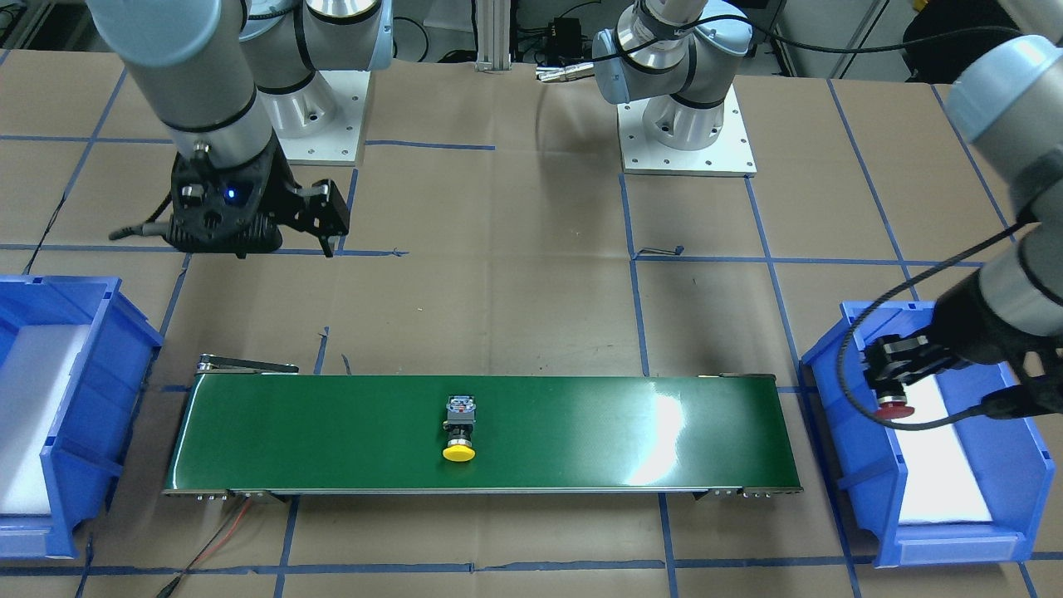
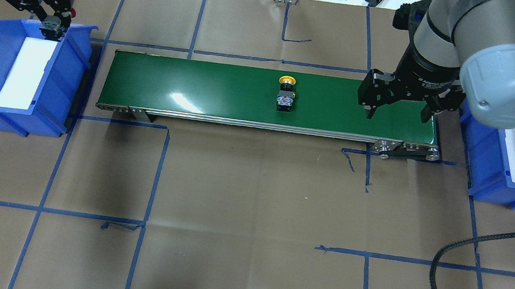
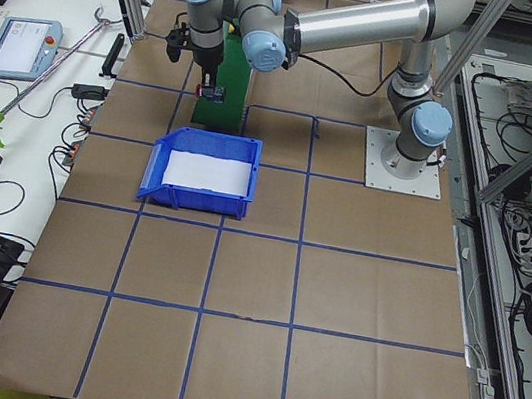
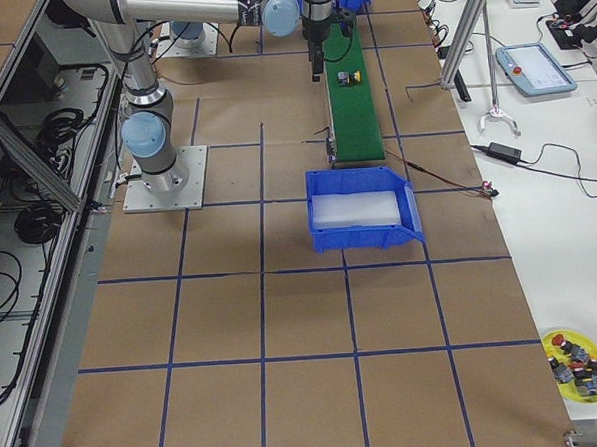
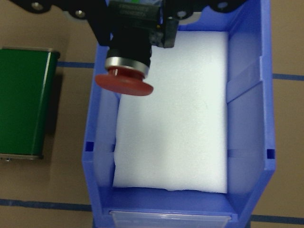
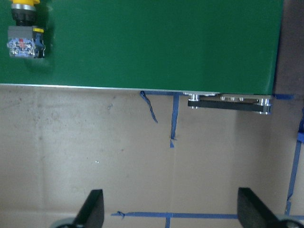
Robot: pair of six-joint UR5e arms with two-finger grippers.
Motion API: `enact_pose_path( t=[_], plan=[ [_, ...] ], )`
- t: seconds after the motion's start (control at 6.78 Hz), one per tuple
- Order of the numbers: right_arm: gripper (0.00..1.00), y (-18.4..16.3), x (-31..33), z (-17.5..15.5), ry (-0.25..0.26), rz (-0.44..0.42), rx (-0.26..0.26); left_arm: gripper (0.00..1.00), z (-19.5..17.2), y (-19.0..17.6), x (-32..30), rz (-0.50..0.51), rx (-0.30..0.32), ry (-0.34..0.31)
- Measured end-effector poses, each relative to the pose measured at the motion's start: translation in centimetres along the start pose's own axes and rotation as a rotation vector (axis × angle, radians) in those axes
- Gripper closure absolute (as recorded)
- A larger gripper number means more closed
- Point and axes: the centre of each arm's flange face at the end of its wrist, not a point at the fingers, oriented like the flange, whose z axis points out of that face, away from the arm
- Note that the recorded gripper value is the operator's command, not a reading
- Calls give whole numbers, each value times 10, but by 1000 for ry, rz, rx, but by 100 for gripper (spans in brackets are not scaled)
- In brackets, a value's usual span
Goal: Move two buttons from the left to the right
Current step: 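Lift the red button with left gripper while right gripper approaches yellow button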
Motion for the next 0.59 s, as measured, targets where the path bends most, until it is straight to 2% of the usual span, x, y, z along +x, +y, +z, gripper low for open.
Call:
enact_pose_path(
  t=[0.15,0.3,0.44,0.59],
  plan=[
    [0,-16,0,4,0,5,75,90,8,2,30,-14,-10,1],
    [0,-26,-1,12,-5,9,117,90,26,5,49,-37,-33,5],
    [0,-35,-2,26,-11,10,124,90,50,9,60,-59,-46,6],
    [0,-46,-3,40,-15,9,138,90,77,14,66,-79,-32,8]
  ],
)
